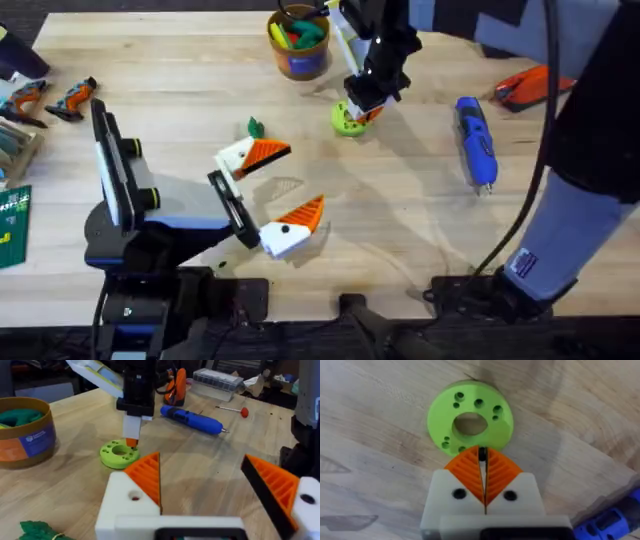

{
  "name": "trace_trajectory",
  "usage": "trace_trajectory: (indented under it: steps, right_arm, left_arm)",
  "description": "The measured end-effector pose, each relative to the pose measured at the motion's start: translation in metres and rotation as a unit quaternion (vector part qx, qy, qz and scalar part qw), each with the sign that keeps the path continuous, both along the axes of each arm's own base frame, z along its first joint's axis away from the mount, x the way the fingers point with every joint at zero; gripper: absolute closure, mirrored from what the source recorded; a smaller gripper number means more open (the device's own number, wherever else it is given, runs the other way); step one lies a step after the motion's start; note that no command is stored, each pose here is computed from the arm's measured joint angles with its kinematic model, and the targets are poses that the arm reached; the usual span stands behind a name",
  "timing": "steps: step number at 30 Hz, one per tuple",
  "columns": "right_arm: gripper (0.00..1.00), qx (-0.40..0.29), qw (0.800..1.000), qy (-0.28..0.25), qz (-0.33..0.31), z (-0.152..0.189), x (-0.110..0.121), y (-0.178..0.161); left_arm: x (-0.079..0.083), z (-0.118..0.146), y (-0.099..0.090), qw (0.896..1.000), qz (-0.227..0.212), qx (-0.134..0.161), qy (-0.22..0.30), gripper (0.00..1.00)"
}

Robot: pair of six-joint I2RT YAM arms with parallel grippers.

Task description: Pick up the gripper from the table and insert it into the empty holder that is missing its gripper. Then pick up a screw, insert it into the mounting hole, and use the screwdriver to tighten it. Finally, clean up the table by picking up the vegetable and placing it into the bucket.

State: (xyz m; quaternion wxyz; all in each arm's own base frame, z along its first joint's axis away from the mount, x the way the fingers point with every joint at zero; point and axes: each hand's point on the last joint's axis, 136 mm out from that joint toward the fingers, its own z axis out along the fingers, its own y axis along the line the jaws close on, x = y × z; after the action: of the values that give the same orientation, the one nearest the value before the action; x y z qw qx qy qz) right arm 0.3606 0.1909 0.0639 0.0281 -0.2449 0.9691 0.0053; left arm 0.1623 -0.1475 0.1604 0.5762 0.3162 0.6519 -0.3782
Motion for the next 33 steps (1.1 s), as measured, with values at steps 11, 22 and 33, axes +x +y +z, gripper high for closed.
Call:
trace_trajectory:
  steps: [11, 22, 33]
  right_arm:
    - [0.995, 0.023, 0.999, -0.046, 0.0, 0.091, 0.011, 0.006]
    - [0.995, 0.06, 0.989, -0.11, 0.074, 0.176, -0.008, 0.049]
    - [0.995, 0.082, 0.969, -0.129, 0.194, 0.198, -0.06, 0.114]
  left_arm:
    - [0.0, 0.0, 0.0, 1.0, 0.0, 0.0, 0.0, 0.016]
    - [0.0, 0.0, 0.0, 1.0, 0.0, 0.0, 0.0, 0.015]
    - [0.0, 0.0, 0.0, 1.0, 0.0, 0.0, 0.0, 0.014]
